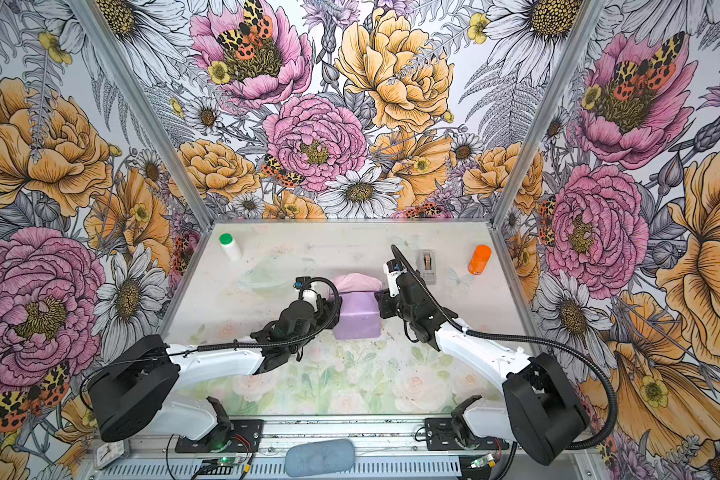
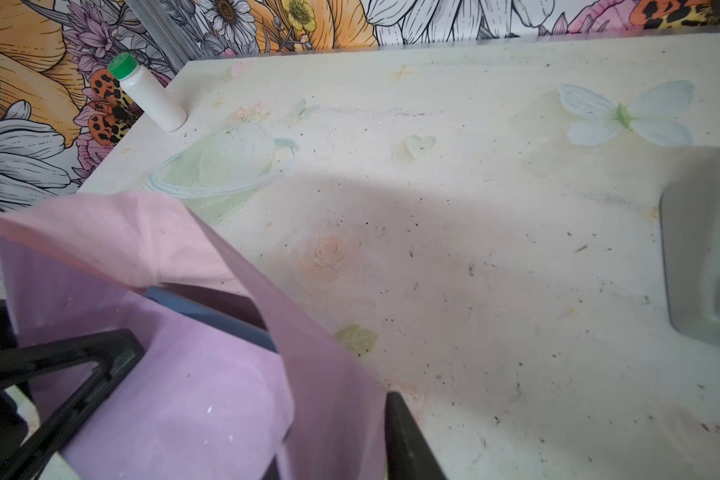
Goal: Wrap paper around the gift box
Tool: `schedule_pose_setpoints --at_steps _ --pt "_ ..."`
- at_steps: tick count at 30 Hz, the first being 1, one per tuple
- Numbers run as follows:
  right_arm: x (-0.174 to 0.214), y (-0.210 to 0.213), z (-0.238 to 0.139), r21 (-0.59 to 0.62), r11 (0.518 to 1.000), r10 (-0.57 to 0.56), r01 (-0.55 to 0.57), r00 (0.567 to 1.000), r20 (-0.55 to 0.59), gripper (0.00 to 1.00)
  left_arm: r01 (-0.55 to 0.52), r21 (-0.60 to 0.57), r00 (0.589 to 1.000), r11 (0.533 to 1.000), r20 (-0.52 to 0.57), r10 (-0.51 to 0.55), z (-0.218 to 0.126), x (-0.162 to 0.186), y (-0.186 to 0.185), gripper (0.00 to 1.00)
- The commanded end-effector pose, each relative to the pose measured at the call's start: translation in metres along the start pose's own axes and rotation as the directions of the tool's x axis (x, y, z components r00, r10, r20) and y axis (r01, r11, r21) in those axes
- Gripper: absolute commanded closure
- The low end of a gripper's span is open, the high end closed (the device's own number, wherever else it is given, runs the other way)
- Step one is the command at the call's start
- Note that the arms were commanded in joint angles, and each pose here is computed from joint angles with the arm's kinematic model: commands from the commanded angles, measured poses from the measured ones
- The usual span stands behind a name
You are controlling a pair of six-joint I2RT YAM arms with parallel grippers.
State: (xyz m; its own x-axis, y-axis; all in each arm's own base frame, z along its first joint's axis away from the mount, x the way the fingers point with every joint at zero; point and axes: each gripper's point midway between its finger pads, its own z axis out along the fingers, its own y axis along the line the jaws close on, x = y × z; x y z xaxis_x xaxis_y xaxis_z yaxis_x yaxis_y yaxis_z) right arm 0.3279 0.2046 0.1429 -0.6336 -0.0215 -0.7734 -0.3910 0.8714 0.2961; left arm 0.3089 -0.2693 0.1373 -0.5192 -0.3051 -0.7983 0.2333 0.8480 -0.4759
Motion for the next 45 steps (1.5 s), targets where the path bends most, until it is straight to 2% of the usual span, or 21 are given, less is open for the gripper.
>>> schedule_pose_setpoints --at_steps 1,4,7,12,13,17,21,26,28,31,37,45 --pt "-0.005 0.004 0.002 -0.009 1.000 0.020 -0.020 1.000 0.019 0.83 -0.051 -0.046 0.997 0.998 -0.065 0.048 0.001 0.018 0.016 0.41" --pt "-0.003 0.006 -0.001 0.009 1.000 0.011 -0.011 1.000 0.026 0.94 -0.051 -0.046 0.997 0.998 -0.066 0.048 0.001 0.018 0.016 0.41" --pt "-0.002 0.007 -0.004 0.015 1.000 0.002 -0.002 0.999 0.036 0.99 -0.051 -0.047 0.997 0.998 -0.065 0.048 0.001 0.018 0.016 0.41" --pt "-0.006 0.014 -0.009 -0.007 1.000 -0.008 0.008 0.999 0.046 1.00 -0.056 -0.049 0.996 0.997 -0.066 0.053 0.001 0.018 0.016 0.41" --pt "-0.006 0.019 -0.010 -0.031 0.999 -0.013 0.014 0.999 0.040 0.99 -0.057 -0.050 0.996 0.997 -0.067 0.054 0.001 0.018 0.016 0.41" --pt "-0.009 0.028 -0.023 -0.098 0.995 -0.007 0.012 0.999 0.044 0.76 -0.057 -0.050 0.996 0.997 -0.068 0.054 0.001 0.018 0.017 0.41" --pt "-0.019 0.014 -0.054 -0.137 0.989 0.075 -0.057 0.989 0.128 0.68 -0.057 -0.047 0.996 0.997 -0.066 0.054 -0.001 0.017 0.016 0.41" --pt "-0.026 -0.011 -0.074 -0.112 0.984 0.161 -0.140 0.966 0.202 0.65 -0.059 -0.046 0.996 0.997 -0.068 0.056 0.000 0.018 0.016 0.41" --pt "-0.023 -0.023 -0.069 -0.056 0.983 0.182 -0.174 0.964 0.192 0.65 -0.058 -0.046 0.996 0.997 -0.070 0.054 0.000 0.019 0.016 0.41" --pt "-0.021 -0.026 -0.053 -0.041 0.982 0.189 -0.185 0.970 0.154 0.65 -0.057 -0.046 0.996 0.997 -0.069 0.054 0.000 0.018 0.016 0.41" --pt "-0.021 -0.006 -0.023 -0.070 0.992 0.112 -0.105 0.988 0.109 0.65 -0.061 -0.042 0.996 0.997 -0.064 0.058 0.000 0.016 0.014 0.41" --pt "-0.024 0.014 -0.011 -0.134 0.989 0.072 -0.057 0.991 0.115 0.64 -0.062 -0.046 0.996 0.997 -0.064 0.059 -0.001 0.016 0.015 0.41"
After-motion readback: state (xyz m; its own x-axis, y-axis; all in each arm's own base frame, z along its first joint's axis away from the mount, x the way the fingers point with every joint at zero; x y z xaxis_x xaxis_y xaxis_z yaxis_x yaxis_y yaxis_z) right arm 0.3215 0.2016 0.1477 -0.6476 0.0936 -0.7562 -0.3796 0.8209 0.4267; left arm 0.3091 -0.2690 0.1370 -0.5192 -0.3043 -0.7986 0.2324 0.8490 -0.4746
